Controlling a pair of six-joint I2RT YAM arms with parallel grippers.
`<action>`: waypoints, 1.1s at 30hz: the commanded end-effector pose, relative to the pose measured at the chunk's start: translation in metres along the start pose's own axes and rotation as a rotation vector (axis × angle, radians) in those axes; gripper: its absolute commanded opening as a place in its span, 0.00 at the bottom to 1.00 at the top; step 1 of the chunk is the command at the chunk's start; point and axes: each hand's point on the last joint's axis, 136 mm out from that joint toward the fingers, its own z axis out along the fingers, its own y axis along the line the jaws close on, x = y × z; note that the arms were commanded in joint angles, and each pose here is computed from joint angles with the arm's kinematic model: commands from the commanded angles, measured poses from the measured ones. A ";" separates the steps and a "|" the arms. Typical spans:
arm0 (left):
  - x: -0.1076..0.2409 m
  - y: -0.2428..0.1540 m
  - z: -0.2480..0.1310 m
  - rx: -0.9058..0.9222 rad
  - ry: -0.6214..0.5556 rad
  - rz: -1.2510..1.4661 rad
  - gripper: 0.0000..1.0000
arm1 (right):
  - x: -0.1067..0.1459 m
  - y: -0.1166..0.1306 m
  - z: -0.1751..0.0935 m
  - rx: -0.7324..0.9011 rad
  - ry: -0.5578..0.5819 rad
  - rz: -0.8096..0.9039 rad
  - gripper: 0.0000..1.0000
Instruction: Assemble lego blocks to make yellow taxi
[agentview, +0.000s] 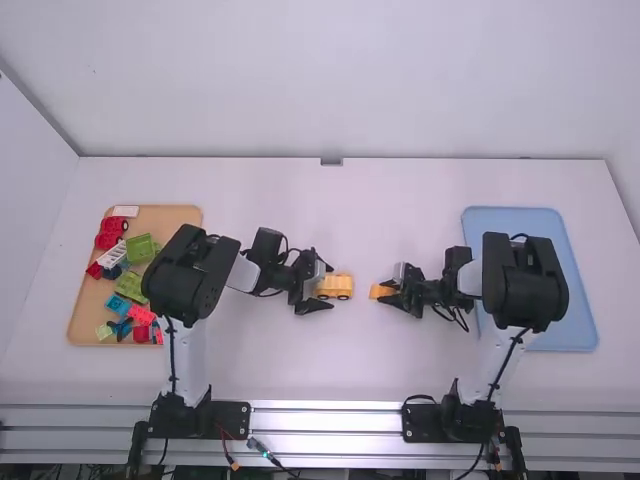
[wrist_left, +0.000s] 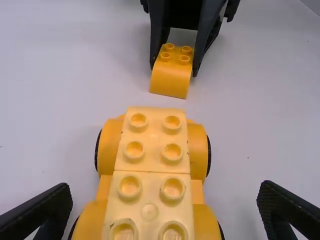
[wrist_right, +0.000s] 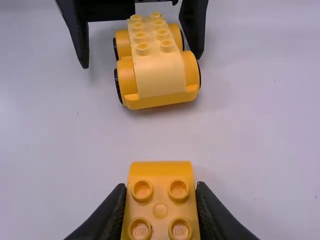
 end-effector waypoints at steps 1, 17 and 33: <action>0.005 -0.004 0.001 0.014 -0.002 -0.021 0.99 | 0.006 0.001 0.002 -0.008 0.019 0.019 0.22; 0.011 0.004 0.005 -0.017 -0.005 0.004 0.98 | -0.034 0.001 -0.010 -0.020 -0.049 0.013 0.18; 0.017 -0.005 0.002 -0.049 -0.009 0.051 0.71 | -0.069 -0.005 0.009 -0.084 -0.077 -0.046 0.17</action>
